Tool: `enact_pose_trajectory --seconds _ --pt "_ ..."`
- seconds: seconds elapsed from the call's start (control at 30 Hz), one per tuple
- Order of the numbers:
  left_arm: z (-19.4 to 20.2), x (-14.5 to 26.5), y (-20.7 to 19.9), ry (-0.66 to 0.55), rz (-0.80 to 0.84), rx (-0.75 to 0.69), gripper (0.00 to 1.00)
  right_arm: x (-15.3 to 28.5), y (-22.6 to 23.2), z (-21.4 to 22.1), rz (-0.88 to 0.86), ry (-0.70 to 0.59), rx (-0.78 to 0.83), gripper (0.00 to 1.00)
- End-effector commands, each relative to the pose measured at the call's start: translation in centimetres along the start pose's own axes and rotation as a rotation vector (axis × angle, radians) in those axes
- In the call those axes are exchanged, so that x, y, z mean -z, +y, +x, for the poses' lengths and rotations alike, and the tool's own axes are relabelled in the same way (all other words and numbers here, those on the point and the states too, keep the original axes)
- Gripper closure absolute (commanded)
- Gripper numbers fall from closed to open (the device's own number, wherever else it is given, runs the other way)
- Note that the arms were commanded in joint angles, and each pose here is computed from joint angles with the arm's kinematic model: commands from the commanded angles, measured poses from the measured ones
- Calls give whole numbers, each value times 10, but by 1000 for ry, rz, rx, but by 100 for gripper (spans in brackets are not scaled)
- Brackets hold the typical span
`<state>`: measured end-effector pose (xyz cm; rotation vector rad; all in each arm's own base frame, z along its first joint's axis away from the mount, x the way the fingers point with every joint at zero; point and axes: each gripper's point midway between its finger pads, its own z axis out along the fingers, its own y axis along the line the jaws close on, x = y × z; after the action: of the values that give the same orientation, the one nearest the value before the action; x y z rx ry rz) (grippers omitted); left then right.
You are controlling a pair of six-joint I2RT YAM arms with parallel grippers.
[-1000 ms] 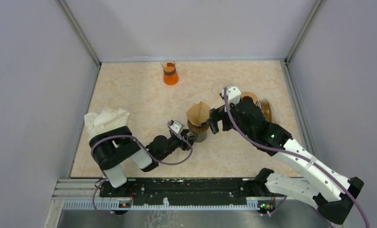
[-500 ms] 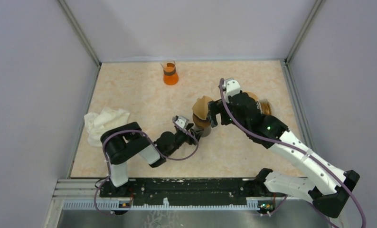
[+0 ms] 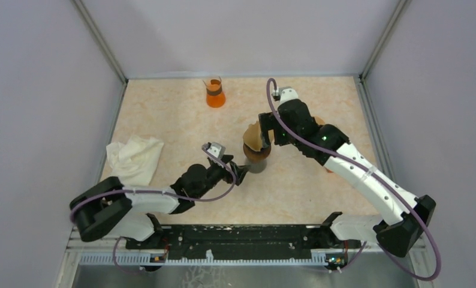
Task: Place the coffee filter in the dripper
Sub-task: Move the coffee server to the center of the board.
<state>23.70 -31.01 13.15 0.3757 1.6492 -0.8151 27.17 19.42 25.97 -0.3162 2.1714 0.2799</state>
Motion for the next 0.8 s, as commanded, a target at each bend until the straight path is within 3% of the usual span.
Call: enact_pose_trajectory --seconds 0.0,0.23,0.5,0.77 --pt "9 14 5 175 -64 -8 9 -1 8 -19 -26 -8 -35 10" --pt "-43 26 -7 180 -48 -34 6 -20 13 -9 -37 70 -27 10" --pt "-122 6 -8 132 -88 -37 5 -25 12 6 -31 127 -13 10" --pt "-140 -23 -4 204 -67 -51 5 -25 10 15 -31 133 -20 10"
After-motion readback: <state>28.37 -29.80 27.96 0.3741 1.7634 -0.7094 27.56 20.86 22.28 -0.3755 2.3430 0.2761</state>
